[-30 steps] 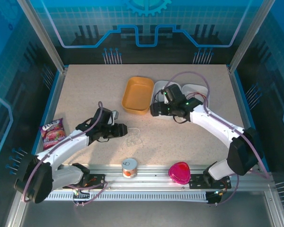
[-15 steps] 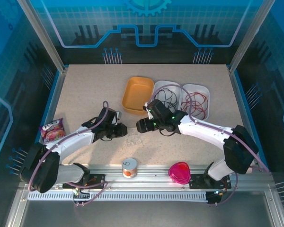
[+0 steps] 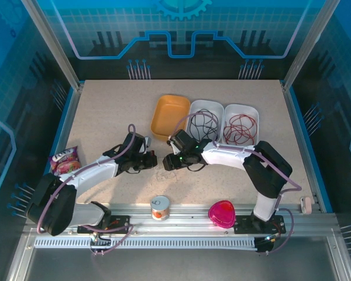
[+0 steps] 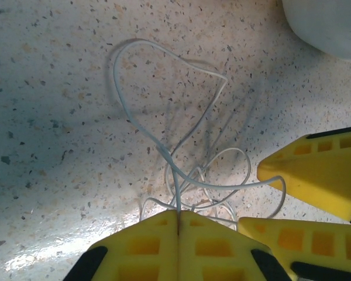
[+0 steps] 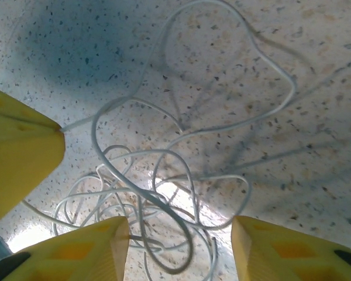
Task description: Untangle the cables
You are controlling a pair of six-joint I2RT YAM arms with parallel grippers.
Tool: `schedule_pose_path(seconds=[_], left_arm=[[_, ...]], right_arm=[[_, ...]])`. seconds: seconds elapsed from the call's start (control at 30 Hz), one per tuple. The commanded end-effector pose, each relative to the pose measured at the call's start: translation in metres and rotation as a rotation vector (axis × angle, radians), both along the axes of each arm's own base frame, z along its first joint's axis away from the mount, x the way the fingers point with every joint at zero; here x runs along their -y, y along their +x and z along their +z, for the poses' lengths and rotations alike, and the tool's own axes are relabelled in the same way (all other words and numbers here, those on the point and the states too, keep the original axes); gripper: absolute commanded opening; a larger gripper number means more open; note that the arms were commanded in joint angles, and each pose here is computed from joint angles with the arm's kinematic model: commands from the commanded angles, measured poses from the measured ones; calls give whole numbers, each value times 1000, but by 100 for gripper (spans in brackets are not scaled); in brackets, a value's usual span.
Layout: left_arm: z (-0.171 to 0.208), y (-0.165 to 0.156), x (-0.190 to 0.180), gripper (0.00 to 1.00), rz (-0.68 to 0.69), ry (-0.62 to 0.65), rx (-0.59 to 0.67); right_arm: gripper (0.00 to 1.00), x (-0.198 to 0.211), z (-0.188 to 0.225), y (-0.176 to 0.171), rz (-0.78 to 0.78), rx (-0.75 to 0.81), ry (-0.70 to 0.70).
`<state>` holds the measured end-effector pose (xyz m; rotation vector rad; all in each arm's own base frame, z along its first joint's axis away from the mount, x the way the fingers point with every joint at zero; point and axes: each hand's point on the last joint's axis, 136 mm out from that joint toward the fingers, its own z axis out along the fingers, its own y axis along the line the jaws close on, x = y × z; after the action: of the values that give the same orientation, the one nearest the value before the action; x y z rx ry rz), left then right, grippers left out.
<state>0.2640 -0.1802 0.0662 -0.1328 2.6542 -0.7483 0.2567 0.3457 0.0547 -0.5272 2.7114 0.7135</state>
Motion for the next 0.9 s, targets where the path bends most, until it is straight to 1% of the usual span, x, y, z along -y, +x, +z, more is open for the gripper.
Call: schedule_pose_path(seconds=[0.0,0.07,0.1,0.17,0.27,0.3,0.53,0.63,0.87], left_arm=[[-6,-4,0,1,0,7,-20],[-5,-4,0,0,-1,7,-15],[-4,-4,0,0,-1,7,-14],[-2,-3,-1,0,1,11,-7],[6,-2,-5,0,9,26,16],[9,-1,-7,0,13,37,30],[21,-1,-45,0,100,184,103],[28,0,-57,0,137,205,126],[46,-2,-86,0,246,209,191]], right_arm=[[49,-19,14,6,17,33,54],[46,-20,15,9,10,46,53],[42,-20,16,10,5,52,51],[29,-19,16,13,-5,58,44],[6,-13,20,16,-24,75,17],[0,-10,23,17,-31,88,9],[0,21,51,27,-102,206,-61],[0,37,64,31,-147,257,-82],[0,73,92,36,-252,355,-132]])
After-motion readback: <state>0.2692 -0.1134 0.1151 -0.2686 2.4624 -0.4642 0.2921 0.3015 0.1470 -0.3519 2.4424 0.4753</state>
